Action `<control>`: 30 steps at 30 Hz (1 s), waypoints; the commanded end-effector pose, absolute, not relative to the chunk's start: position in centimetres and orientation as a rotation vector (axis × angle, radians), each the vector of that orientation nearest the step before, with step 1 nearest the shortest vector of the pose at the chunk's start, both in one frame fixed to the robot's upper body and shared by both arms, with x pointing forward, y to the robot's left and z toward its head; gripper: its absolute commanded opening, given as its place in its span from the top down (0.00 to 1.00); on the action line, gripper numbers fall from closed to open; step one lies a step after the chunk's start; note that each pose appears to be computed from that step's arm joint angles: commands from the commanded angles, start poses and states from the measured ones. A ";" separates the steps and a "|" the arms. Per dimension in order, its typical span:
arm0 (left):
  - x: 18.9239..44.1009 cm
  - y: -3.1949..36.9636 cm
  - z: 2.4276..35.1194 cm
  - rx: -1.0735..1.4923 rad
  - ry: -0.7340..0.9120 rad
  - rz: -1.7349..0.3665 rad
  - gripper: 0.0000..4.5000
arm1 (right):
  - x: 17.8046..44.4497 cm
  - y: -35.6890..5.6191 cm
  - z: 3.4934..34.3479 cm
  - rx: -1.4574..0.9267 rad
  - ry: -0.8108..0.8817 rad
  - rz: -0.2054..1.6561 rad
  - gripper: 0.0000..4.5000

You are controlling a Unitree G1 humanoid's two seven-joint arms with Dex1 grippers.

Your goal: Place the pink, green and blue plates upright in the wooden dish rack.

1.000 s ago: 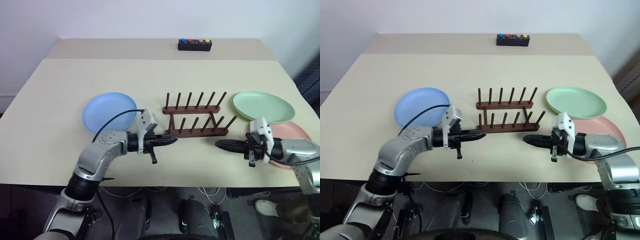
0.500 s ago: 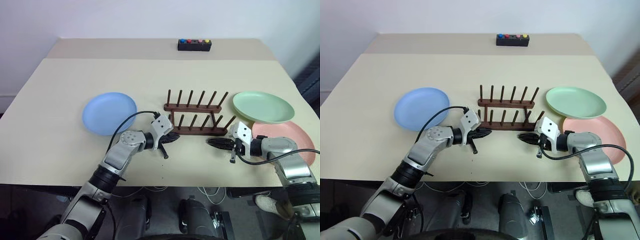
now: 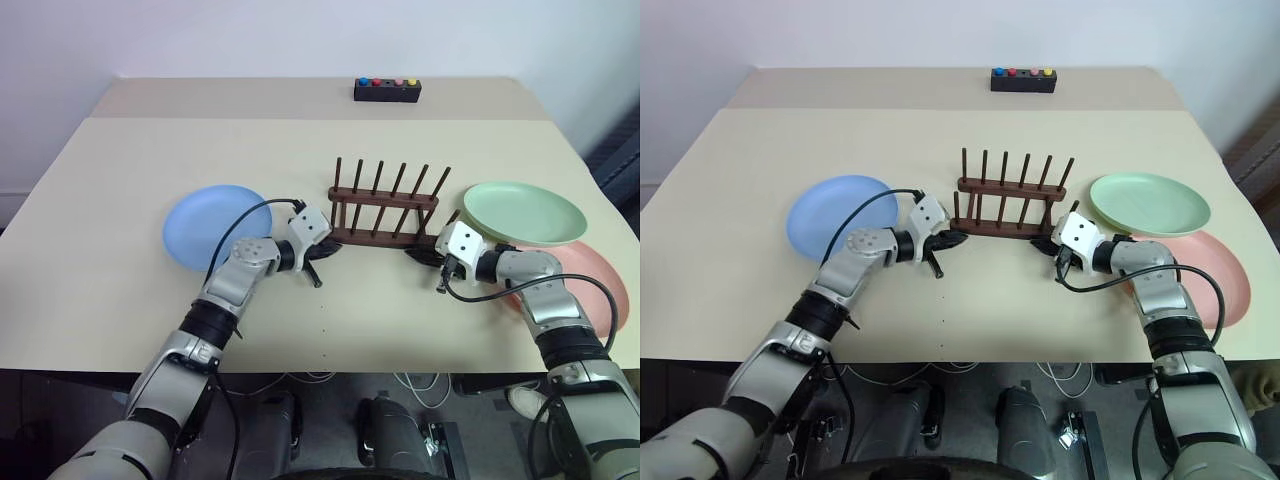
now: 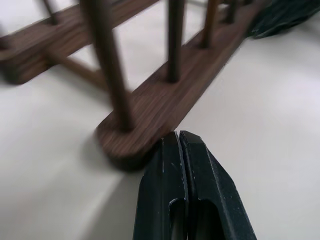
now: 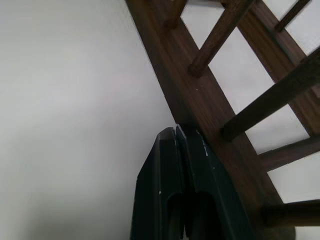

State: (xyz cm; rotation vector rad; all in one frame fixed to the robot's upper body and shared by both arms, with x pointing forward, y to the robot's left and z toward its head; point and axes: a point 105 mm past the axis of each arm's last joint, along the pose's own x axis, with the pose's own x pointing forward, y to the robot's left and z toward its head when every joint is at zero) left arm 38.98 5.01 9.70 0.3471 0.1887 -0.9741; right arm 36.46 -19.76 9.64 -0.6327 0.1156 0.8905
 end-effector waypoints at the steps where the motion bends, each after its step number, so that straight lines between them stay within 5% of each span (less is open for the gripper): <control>1: 40.2 5.3 11.1 0.351 0.135 -0.955 1.00 | 37.6 -19.6 11.2 -0.683 0.036 0.850 1.00; 20: 41.0 5.2 11.0 0.349 0.117 -0.937 1.00 | 39.6 -18.5 13.9 -0.727 -0.125 0.774 1.00; 30: 40.6 5.0 11.5 0.347 0.096 -0.961 1.00 | 38.8 -20.3 13.6 -0.732 -0.050 0.820 1.00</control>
